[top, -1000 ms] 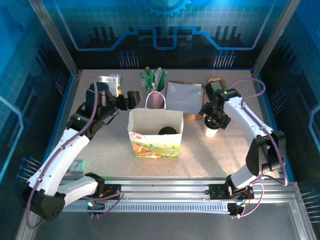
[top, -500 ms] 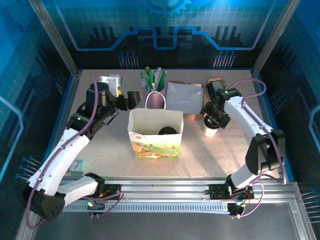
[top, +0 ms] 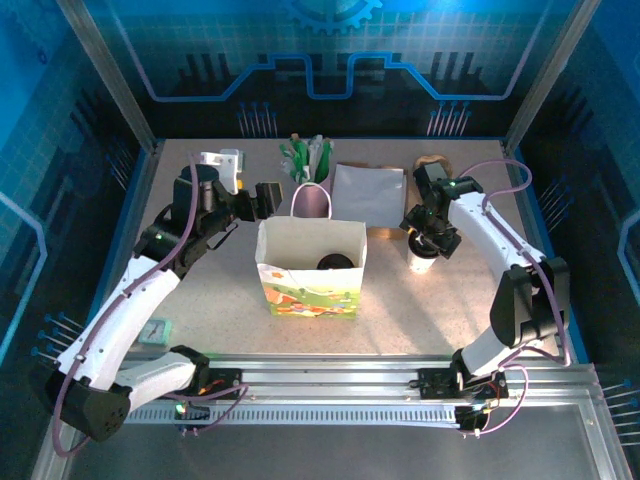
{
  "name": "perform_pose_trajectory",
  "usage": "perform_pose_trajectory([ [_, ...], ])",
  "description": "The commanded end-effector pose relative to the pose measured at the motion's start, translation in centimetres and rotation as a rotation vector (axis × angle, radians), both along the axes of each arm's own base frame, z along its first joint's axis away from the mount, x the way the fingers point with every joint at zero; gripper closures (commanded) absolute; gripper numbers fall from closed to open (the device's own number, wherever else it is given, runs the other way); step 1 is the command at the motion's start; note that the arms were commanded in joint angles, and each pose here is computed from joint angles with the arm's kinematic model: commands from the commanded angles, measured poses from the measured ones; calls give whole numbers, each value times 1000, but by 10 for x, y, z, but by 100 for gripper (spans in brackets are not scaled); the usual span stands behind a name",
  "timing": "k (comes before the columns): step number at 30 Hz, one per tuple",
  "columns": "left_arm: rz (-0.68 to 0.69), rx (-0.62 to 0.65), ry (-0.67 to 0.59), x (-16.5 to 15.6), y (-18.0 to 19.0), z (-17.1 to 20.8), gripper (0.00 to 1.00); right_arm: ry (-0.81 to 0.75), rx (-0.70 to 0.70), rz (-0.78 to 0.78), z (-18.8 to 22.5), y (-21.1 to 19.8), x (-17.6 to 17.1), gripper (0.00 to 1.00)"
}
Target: Pack the takeout coffee
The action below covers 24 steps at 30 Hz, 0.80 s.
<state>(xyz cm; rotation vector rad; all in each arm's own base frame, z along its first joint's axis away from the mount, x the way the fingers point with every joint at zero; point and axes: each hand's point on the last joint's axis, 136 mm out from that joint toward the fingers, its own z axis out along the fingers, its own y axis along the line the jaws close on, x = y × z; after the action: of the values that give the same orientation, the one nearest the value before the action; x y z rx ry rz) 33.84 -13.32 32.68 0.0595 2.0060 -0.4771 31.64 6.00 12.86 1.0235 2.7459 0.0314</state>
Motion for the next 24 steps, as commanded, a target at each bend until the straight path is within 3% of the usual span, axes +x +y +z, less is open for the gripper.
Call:
perform_pose_trajectory([
  [1,0,9,-23,2,2,10,9,41,-3,-5,-13,-4,-2,13],
  [15,2,15,-23,2,2,10,9,87,-27,43,-20,-6,-4,14],
  [24,6,22,-16,3,3,7,9,36,48,138,-6,11,8,14],
])
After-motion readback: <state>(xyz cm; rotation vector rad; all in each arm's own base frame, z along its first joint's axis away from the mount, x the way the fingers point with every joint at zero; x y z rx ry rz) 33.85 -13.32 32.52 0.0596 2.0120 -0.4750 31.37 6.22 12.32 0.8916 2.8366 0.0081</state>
